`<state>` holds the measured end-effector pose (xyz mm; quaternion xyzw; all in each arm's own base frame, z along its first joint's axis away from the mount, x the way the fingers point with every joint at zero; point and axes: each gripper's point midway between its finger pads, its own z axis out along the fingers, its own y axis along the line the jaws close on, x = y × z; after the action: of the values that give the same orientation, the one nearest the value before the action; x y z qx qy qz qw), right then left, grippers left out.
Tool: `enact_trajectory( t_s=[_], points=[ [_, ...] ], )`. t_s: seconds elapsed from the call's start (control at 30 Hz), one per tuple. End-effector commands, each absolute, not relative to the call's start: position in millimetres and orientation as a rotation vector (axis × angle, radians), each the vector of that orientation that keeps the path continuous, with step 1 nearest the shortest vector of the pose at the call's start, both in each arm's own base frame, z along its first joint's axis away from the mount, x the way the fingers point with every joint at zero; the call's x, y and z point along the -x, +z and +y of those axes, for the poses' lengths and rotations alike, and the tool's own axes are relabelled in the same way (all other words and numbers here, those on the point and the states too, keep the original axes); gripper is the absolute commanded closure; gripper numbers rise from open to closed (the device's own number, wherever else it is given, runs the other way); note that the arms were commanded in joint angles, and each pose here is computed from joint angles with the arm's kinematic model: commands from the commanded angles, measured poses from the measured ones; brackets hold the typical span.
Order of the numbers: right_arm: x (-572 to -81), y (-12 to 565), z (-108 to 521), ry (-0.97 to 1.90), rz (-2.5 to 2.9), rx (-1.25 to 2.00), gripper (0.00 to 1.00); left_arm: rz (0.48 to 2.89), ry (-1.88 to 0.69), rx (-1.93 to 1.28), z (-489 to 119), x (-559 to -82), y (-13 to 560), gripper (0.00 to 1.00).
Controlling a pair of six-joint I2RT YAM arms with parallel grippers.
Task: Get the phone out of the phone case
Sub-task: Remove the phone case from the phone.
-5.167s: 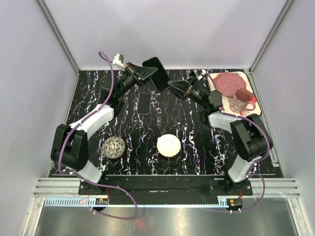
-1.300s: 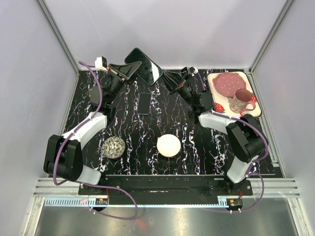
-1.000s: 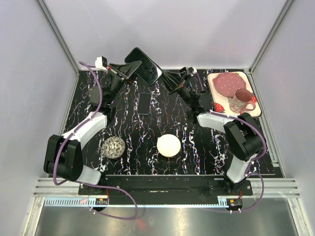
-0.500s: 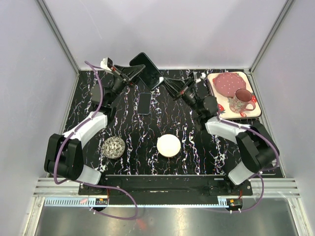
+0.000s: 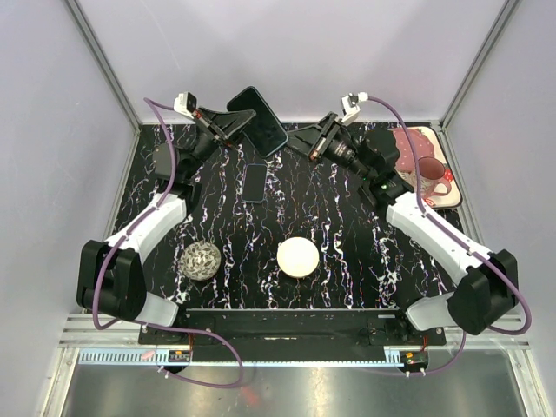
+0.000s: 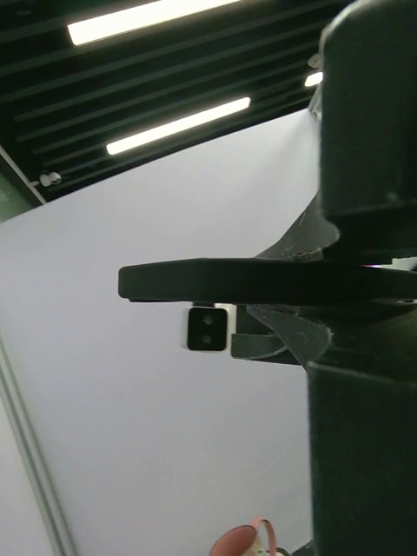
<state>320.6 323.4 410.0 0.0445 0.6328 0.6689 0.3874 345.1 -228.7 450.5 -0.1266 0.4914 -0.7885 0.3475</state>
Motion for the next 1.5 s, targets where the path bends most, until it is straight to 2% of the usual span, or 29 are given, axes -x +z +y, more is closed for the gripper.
enact_trajectory(
  t_s=[0.0, 0.17, 0.37, 0.53, 0.6, 0.7, 0.8, 0.87, 0.9, 0.93, 0.97, 1.0, 1.03, 1.07, 1.1, 1.13, 1.3, 1.4, 1.47],
  points=[
    [-315.7, 313.9, 341.9, 1.618, 2.012, 0.008, 0.68, 1.129, -2.205, -0.165, -240.6, -238.5, 528.9, 1.00],
    [-301.4, 332.2, 350.6, 1.752, 2.000, 0.174, 0.62, 1.227, -2.196, -0.200, -252.6, -247.7, 514.8, 1.00],
    [-314.6, 345.4, 356.8, 1.902, 1.932, 0.145, 0.62, 1.291, -2.204, -0.232, -269.7, -251.3, 492.7, 1.00],
    [-319.2, 372.6, 362.3, 2.138, 1.788, 0.156, 0.86, 1.331, -2.254, -0.208, -276.8, -264.9, 473.4, 1.00],
    [-323.4, 372.0, 360.1, 2.175, 1.749, 0.166, 1.00, 1.318, -2.270, -0.233, -278.2, -264.3, 469.4, 1.00],
    [-331.3, 361.3, 349.3, 2.182, 1.758, 0.092, 1.00, 1.325, -2.302, -0.224, -281.8, -274.3, 454.3, 1.00],
    [-344.1, 337.2, 329.0, 2.073, 1.803, -0.007, 1.00, 1.394, -2.295, -0.180, -288.9, -291.4, 428.3, 1.00],
    [-345.5, 316.3, 313.3, 1.981, 1.888, -0.125, 1.00, 1.422, -2.261, -0.111, -288.8, -305.1, 412.4, 0.92],
    [-357.9, 308.3, 299.4, 1.892, 1.893, -0.207, 1.00, 1.443, -2.244, -0.078, -287.7, -310.1, 403.1, 0.83],
    [-354.4, 309.2, 288.3, 1.788, 1.880, -0.165, 1.00, 1.458, -2.208, -0.079, -288.2, -315.1, 396.0, 0.62],
    [-354.8, 290.9, 279.8, 1.708, 1.969, -0.247, 1.00, 1.501, -2.193, -0.050, -290.2, -320.5, 387.2, 0.49],
    [-365.0, 285.1, 266.0, 1.582, 1.955, -0.260, 1.00, 1.525, -2.180, -0.048, -292.0, -323.3, 381.8, 0.41],
    [-363.0, 290.3, 257.2, 1.526, 1.946, -0.264, 1.00, 1.560, -2.160, -0.039, -294.4, -327.5, 373.9, 0.27],
    [-362.1, 278.9, 250.3, 1.465, 1.996, -0.304, 1.00, 1.575, -2.155, -0.041, -296.6, -328.5, 370.3, 0.24],
    [-368.7, 275.0, 241.1, 1.378, 1.988, -0.309, 1.00, 1.591, -2.149, -0.038, -297.4, -330.9, 366.0, 0.08],
    [-369.5, 278.0, 234.9, 1.336, 1.980, -0.314, 1.00, 1.614, -2.138, -0.029, -298.8, -333.8, 360.4, 0.01],
    [-377.4, 258.6, 207.9, 1.064, 2.038, -0.327, 1.00, 1.732, -2.076, 0.028, -301.8, -342.8, 332.0, 0.01],
    [-380.2, 248.1, 185.7, 0.858, 2.077, -0.306, 1.00, 1.847, -1.948, 0.125, -295.9, -355.7, 304.6, 0.01],
    [-378.0, 236.6, 170.7, 0.725, 2.130, -0.296, 1.00, 2.021, -1.777, 0.181, -291.0, -359.8, 270.0, 0.01]
  ],
)
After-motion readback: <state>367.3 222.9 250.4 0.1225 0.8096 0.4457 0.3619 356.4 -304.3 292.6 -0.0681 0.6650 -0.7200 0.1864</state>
